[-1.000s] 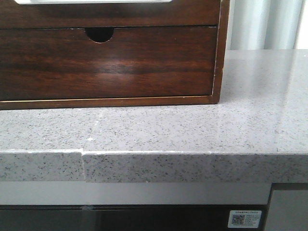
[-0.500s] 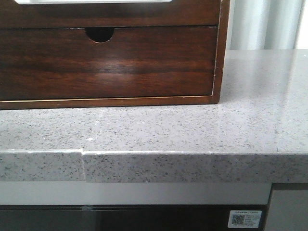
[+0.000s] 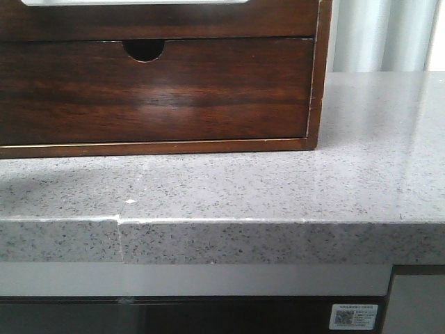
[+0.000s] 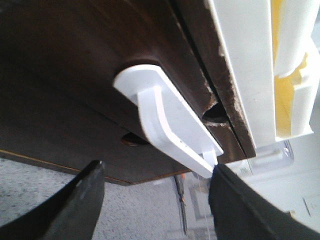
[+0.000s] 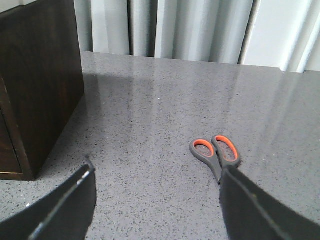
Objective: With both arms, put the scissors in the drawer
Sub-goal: 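Pull the drawer open toward the robot with the left gripper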
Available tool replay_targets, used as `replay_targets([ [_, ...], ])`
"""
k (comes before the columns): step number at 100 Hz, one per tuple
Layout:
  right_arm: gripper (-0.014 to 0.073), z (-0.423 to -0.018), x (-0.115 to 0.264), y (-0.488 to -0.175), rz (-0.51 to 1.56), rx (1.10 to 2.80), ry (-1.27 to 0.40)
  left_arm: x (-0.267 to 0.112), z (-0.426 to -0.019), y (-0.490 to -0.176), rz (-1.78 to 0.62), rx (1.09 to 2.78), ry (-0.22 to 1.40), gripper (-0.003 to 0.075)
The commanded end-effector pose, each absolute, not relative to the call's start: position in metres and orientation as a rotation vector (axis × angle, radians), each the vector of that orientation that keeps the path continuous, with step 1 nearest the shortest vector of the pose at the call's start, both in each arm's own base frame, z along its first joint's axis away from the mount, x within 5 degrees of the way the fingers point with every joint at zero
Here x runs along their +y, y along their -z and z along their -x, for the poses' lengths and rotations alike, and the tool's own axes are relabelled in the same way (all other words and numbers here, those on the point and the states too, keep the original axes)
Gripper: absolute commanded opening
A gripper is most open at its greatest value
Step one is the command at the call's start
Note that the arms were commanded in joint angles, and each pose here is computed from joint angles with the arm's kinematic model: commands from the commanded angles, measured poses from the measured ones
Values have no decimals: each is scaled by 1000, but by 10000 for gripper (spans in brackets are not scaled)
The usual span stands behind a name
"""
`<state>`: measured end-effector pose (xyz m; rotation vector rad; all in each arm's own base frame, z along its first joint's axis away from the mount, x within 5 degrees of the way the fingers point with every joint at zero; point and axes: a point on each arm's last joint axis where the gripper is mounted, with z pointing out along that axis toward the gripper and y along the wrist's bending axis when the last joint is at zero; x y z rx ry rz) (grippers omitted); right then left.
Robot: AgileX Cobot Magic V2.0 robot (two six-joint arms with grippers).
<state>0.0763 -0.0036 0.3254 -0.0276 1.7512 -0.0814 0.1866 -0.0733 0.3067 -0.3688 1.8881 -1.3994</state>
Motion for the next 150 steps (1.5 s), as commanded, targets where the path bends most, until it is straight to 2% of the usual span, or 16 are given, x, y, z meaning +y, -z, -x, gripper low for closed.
replay_targets([
  [1,470,-78,-4,-343,32,1649,98,-80,-196,-327,316,1804,1530,426],
  [33,470,-78,-4,-343,32,1649,98,-86,-229,-328,276,1833,1554,410],
  [77,470,-78,-4,-343,32,1649,98,-87,-235,-326,269,1844,1578,189],
  [100,470,-78,-4,-343,32,1649,98,-89,-232,-325,226,1864,1581,113],
  [121,470,-78,-4,-343,32,1649,98,-92,-226,-327,134,1866,1637,92],
  [150,470,-78,-4,-343,32,1651,98,-93,-199,-328,3,1881,1604,92],
])
